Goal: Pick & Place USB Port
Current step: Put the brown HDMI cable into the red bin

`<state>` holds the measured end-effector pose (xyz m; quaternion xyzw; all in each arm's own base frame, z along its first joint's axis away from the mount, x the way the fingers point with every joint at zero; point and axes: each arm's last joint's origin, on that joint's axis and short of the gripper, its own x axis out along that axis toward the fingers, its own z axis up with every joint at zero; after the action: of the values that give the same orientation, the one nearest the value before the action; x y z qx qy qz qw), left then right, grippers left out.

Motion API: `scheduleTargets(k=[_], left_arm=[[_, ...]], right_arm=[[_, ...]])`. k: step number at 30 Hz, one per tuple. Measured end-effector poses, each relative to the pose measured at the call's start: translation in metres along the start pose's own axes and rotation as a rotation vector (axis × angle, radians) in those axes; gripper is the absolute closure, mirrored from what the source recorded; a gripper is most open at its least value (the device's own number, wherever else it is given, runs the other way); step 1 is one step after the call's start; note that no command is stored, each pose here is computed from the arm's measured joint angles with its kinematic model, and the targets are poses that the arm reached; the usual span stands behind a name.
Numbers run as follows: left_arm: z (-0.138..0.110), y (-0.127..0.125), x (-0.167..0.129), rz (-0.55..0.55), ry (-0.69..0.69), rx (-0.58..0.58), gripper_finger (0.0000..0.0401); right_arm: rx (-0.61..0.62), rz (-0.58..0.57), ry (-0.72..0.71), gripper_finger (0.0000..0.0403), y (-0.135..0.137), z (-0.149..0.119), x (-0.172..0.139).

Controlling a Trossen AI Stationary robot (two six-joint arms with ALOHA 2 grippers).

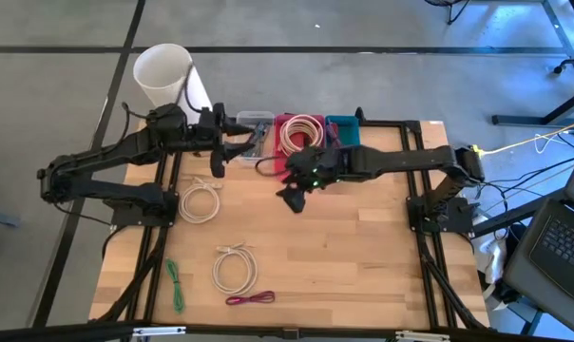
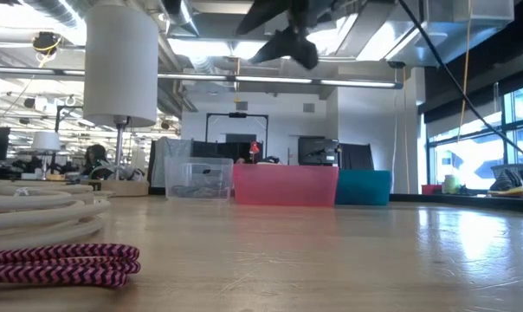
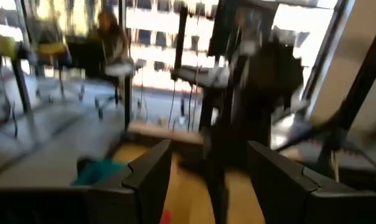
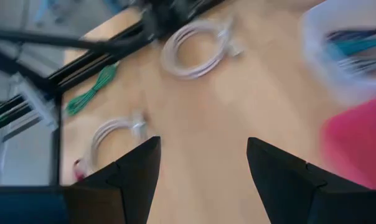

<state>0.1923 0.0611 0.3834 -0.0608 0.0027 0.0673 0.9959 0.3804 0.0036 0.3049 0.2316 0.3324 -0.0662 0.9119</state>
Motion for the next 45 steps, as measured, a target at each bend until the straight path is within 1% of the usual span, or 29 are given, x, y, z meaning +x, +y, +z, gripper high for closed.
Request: scheduleTargets(k=[5,9,11,15,18,21,24,27,30,35,36,39,43,45], left_arm=[[-0.024,0.002,-0.004,0.034,0.246,-0.093,0.0201],[-0.039,0.000,-0.007,0.044,0.408,-0.124,0.0201],[-0.048,-0.001,-0.010,0.046,0.500,-0.119,0.0201],[-0.065,-0.002,-0.013,0.061,0.692,-0.057,0.0201],[-0.078,-0.003,-0.012,0.064,0.831,-0.004,0.0201],[-0.094,-0.003,-0.011,0.078,1.007,0.034,0.0201],[-0.109,-0.003,-0.007,0.082,1.161,0.053,0.0201],[-0.122,-0.002,-0.001,0.094,1.281,0.050,0.0201],[-0.134,0.000,0.006,0.157,1.372,-0.041,0.0201],[-0.156,0.002,0.014,0.378,1.449,-0.307,0.0201],[-0.162,0.001,0.014,0.407,1.465,-0.349,0.0201],[-0.180,-0.003,0.009,0.483,1.511,-0.420,0.0201],[-0.204,-0.008,-0.001,0.595,1.532,-0.522,0.0201],[-0.214,-0.010,-0.004,0.621,1.527,-0.555,0.0201]], right_arm=[[-0.045,-0.135,-0.064,0.0162,-0.004,0.005,-0.038],[-0.075,-0.264,-0.110,0.0162,-0.007,0.006,-0.069],[-0.077,-0.333,-0.115,0.0162,-0.010,0.004,-0.081],[-0.076,-0.454,-0.112,0.0162,-0.016,-0.002,-0.105],[-0.063,-0.504,-0.111,0.0162,-0.018,-0.005,-0.118],[-0.042,-0.536,-0.126,0.0162,-0.020,-0.007,-0.131],[-0.030,-0.542,-0.140,0.0162,-0.020,-0.008,-0.137],[-0.028,-0.541,-0.144,0.0162,-0.021,-0.008,-0.140],[-0.022,-0.548,-0.137,0.0162,-0.021,-0.009,-0.140],[0.007,-0.563,-0.105,0.0162,-0.023,-0.013,-0.141],[0.010,-0.566,-0.098,0.0162,-0.023,-0.014,-0.141],[0.009,-0.574,-0.083,0.0162,-0.023,-0.016,-0.141],[0.006,-0.572,-0.080,0.0162,-0.023,-0.016,-0.141],[0.006,-0.571,-0.081,0.0162,-0.023,-0.016,-0.141]])
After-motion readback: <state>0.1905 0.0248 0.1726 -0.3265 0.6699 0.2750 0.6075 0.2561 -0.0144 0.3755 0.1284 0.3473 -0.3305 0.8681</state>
